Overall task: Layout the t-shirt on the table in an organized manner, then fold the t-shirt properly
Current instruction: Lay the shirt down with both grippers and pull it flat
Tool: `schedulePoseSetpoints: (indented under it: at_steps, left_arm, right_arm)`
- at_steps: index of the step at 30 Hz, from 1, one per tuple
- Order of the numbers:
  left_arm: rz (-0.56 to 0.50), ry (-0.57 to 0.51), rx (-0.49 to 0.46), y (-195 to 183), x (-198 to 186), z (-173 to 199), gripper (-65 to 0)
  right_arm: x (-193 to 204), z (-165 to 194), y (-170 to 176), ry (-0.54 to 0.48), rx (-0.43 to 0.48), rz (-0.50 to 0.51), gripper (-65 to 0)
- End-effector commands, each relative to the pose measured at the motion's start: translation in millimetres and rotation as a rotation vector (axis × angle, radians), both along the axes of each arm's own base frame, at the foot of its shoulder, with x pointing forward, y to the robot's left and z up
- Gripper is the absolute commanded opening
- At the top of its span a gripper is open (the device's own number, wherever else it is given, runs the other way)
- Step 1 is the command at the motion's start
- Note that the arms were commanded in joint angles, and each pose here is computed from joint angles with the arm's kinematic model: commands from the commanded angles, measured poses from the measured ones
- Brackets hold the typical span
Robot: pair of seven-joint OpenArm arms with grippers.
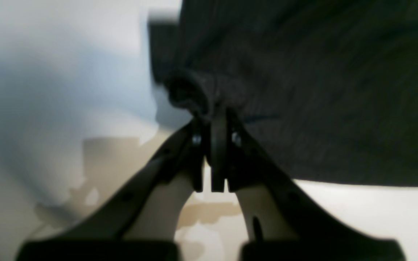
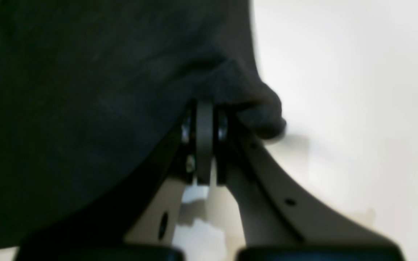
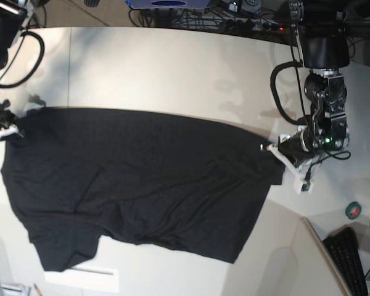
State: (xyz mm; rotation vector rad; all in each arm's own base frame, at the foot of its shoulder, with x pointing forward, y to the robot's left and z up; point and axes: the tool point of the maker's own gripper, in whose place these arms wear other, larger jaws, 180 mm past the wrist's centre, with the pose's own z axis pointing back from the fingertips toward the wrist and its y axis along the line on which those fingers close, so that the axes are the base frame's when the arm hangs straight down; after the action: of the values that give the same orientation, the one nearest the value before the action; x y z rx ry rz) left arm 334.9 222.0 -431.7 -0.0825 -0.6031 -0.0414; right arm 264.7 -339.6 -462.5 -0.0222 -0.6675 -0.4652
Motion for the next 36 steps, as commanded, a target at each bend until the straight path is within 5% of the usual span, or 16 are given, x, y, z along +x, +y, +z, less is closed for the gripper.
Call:
schedulePoseSetpoints:
  at_steps: [1, 6, 15, 27, 36]
  left_arm:
    - [-0.005, -0.067, 0.002, 1.5, 13.1, 17.5, -65.0]
    - [-0.017, -0.018, 0.042, 11.8, -26.0, 3.9, -65.0]
    - [0.132, 0.049, 0.078, 62.2, -98.1, -7.8, -65.0]
    - [0.104, 0.078, 0.107, 59.1, -130.8, -6.7, -65.0]
    - [0.190, 0.095, 0.140, 90.3, -153.7, -3.0, -65.0]
  right_arm:
    - [-0.9, 8.4, -11.9, -0.022, -0.032, -0.007, -65.0]
    - [-31.5, 6.3, -14.2, 0.013, -0.071, 0.012, -65.0]
    - [-71.5, -3.5, -13.9, 0.087, -0.090, 0.029, -65.0]
    - [-112.2, -5.7, 9.7, 0.124, -0.087, 0.046, -65.0]
    - [-140.4, -3.8, -4.2, 0.166, -0.102, 0.004, -65.0]
